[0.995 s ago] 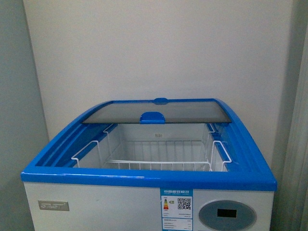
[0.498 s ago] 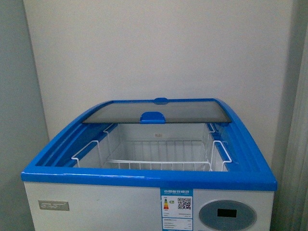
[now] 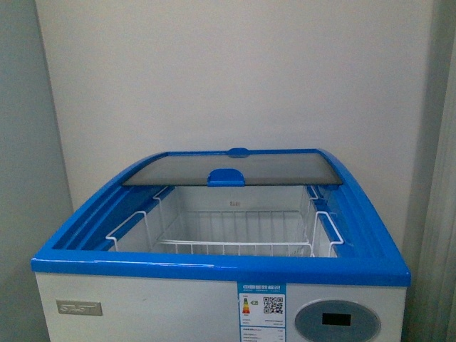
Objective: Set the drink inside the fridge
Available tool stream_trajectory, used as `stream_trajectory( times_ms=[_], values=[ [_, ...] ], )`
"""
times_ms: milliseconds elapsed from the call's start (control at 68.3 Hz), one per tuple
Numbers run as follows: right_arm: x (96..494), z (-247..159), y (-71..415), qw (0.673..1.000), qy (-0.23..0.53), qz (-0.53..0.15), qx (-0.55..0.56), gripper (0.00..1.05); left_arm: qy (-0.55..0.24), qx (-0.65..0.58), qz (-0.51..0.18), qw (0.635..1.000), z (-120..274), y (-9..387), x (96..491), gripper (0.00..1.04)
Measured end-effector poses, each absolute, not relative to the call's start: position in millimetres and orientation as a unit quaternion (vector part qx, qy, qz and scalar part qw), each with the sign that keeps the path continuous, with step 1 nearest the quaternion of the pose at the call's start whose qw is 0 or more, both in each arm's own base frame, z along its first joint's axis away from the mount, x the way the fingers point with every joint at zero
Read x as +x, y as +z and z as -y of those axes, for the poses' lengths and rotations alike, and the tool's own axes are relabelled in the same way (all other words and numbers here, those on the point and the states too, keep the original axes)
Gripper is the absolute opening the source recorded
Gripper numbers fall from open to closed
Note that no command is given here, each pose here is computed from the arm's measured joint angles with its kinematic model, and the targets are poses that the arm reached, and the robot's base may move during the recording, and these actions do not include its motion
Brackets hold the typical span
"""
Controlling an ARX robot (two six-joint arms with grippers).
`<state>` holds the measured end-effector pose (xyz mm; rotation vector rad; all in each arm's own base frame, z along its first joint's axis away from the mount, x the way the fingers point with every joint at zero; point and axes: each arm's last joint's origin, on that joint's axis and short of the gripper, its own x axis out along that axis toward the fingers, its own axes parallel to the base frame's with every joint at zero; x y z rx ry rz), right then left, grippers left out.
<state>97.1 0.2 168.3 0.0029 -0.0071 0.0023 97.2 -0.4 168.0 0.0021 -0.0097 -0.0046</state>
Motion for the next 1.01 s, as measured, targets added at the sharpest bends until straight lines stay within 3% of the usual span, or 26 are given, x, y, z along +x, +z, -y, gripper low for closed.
stream_trajectory(
  times_ms=[410, 483, 1010],
  values=[
    [97.1, -0.2, 168.3, 1.000, 0.001, 0.004, 0.001, 0.95, -0.002, 0.001, 0.005, 1.000, 0.4, 168.0, 97.2, 0.87],
    [97.1, -0.2, 168.3, 1.000, 0.001, 0.004, 0.001, 0.97, -0.002, 0.001, 0.005, 1.000, 0.4, 168.0, 97.2, 0.98],
    [97.1, -0.2, 168.3, 1.000, 0.001, 0.004, 0.001, 0.97, -0.002, 0.001, 0.005, 1.000, 0.4, 168.0, 97.2, 0.97]
  ],
)
